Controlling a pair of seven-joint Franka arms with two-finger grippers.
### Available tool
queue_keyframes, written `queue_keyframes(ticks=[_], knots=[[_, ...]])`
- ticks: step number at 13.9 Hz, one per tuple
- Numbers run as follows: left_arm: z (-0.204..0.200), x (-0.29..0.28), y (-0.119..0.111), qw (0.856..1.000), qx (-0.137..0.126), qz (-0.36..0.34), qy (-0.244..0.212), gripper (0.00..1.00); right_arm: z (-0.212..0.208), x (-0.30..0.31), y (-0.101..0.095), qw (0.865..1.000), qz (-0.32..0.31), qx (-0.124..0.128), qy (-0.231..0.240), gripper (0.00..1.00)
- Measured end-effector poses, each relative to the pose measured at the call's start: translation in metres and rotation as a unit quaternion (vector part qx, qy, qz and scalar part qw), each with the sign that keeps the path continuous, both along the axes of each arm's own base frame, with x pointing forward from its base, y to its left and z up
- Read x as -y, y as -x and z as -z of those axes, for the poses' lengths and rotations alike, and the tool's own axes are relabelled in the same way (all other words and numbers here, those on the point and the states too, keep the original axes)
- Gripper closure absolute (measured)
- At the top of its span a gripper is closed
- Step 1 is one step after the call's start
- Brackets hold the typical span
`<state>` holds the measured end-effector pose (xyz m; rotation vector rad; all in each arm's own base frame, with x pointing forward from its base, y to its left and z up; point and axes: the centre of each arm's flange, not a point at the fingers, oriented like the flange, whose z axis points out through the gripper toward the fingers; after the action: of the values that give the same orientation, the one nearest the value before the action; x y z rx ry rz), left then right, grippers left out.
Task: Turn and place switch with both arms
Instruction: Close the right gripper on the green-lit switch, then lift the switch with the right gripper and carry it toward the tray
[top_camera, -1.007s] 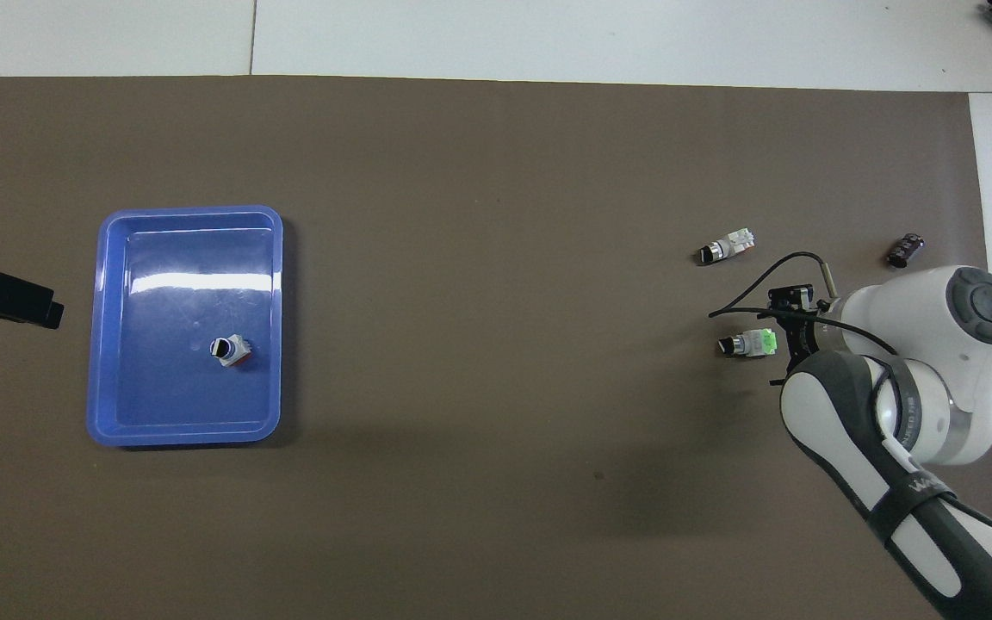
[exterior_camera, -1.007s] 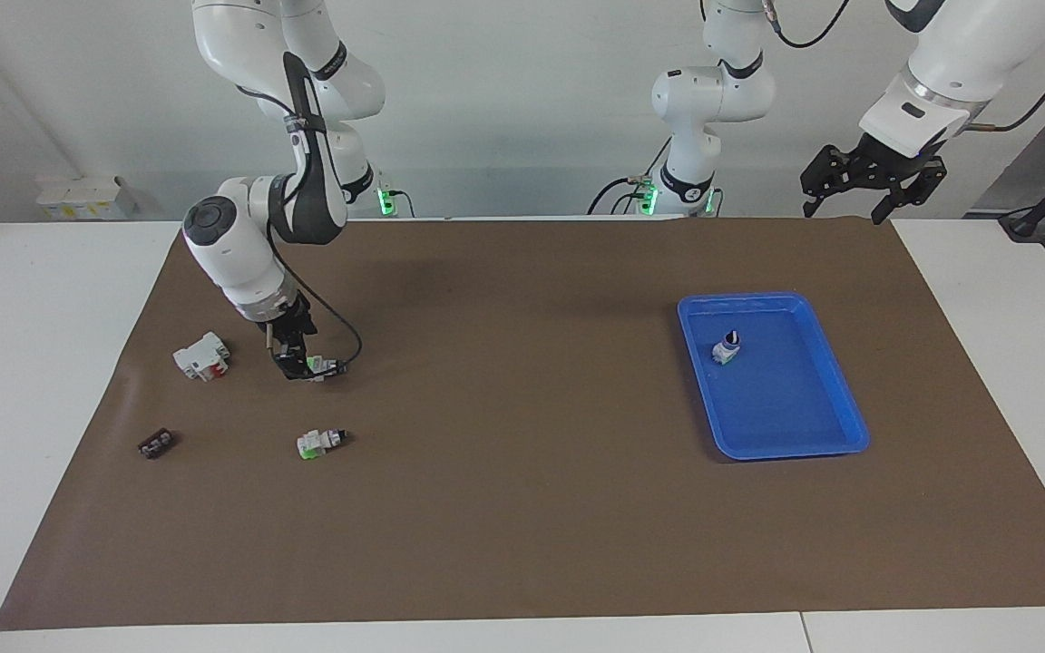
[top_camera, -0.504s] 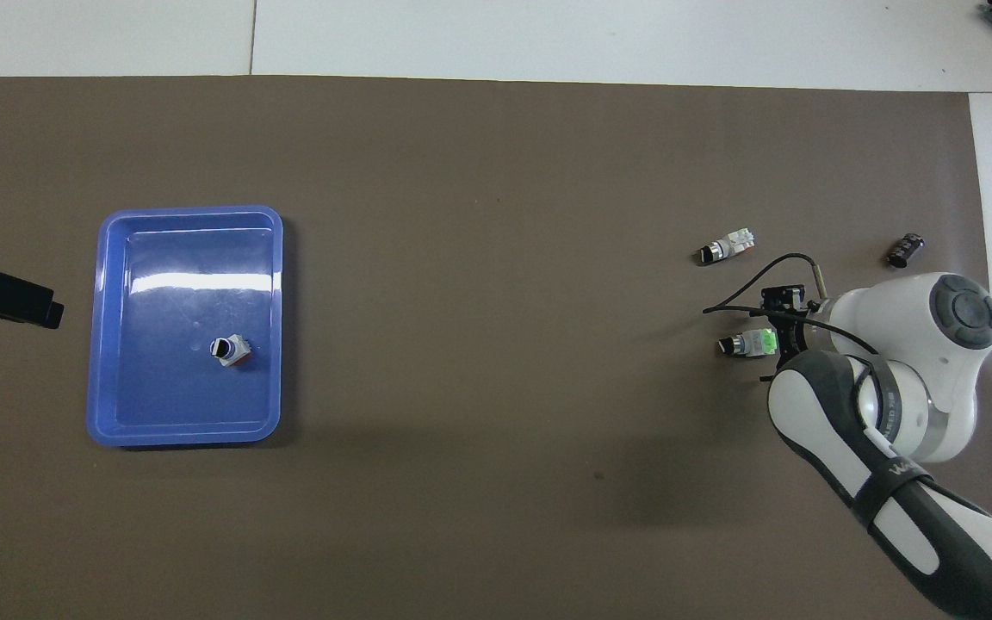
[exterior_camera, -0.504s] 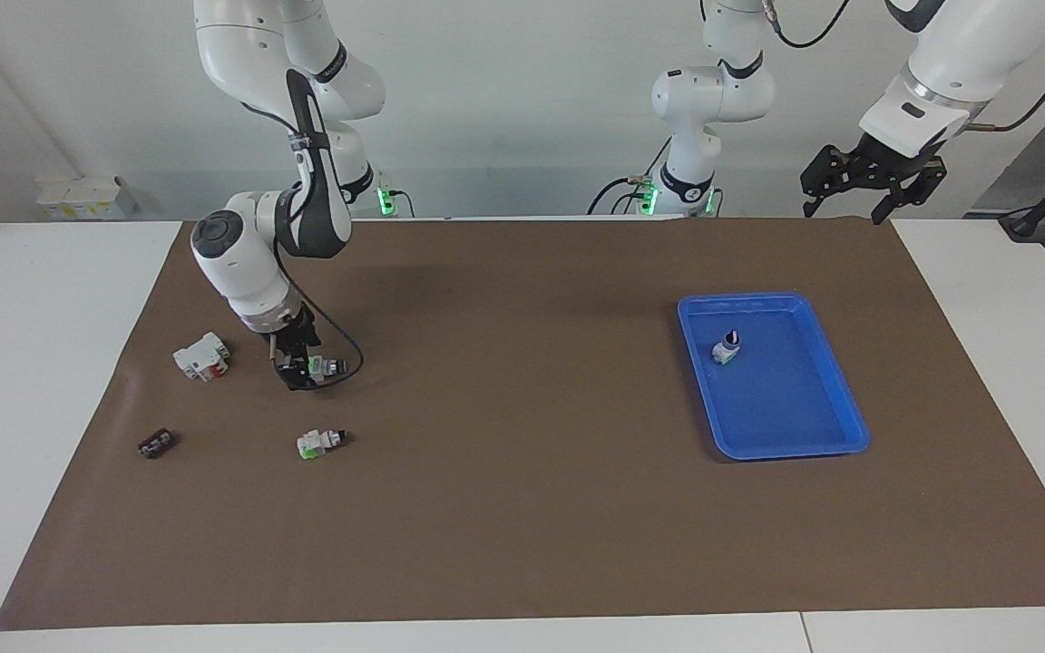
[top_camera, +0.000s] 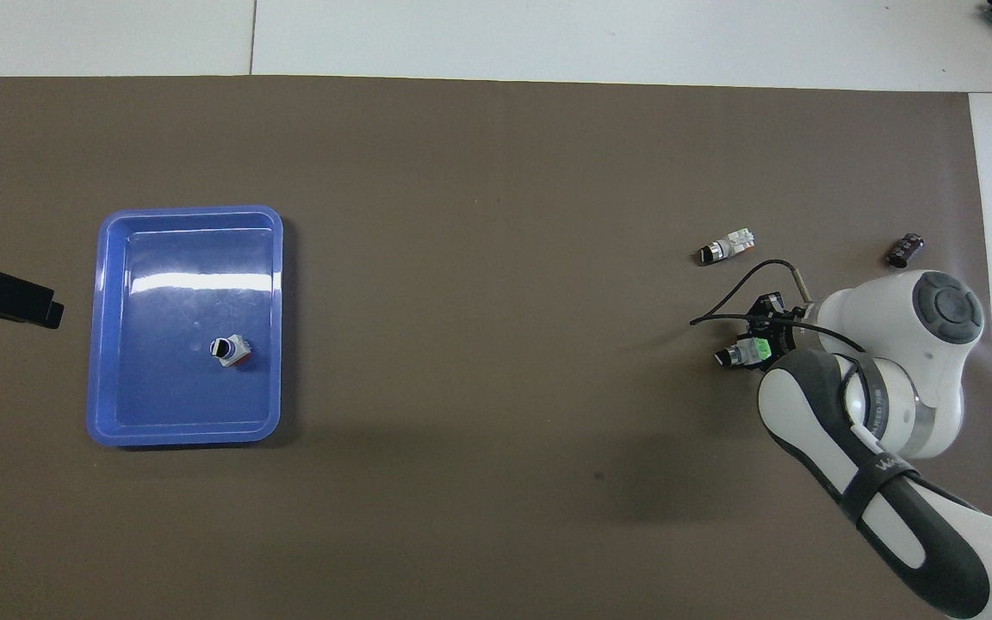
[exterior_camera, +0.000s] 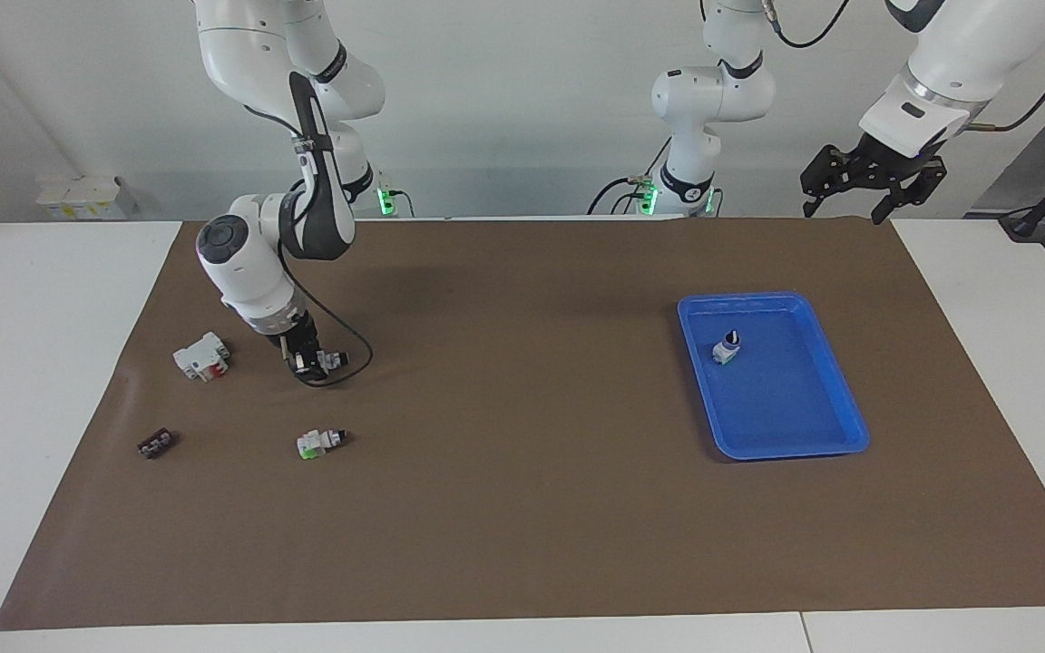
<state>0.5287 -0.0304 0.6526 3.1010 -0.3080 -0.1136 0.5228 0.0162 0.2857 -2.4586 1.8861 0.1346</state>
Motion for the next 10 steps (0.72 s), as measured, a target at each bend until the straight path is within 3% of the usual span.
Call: queue_keyframes(ticks=[3,5,7,10], knots=[[0.0,0.0,0.0,1.0,0.0,0.0,0.0,0.0,-0.01,-0.017,-0.003,0.999,-0.019,-0.032,-0.005,0.59],[0.0,0.0,0.0,1.0,0.0,0.0,0.0,0.0,-0.039,-0.025,-0.015,0.998,-0.016,-0.057,-0.027,0.59],[0.0,0.0,0.0,1.0,0.0,0.0,0.0,0.0,-0.089,-0.038,-0.03,0.994,-0.008,-0.078,-0.076,0.59],[0.0,0.0,0.0,1.0,0.0,0.0,0.0,0.0,-0.146,-0.06,-0.044,0.982,0.03,-0.086,-0.164,0.59]])
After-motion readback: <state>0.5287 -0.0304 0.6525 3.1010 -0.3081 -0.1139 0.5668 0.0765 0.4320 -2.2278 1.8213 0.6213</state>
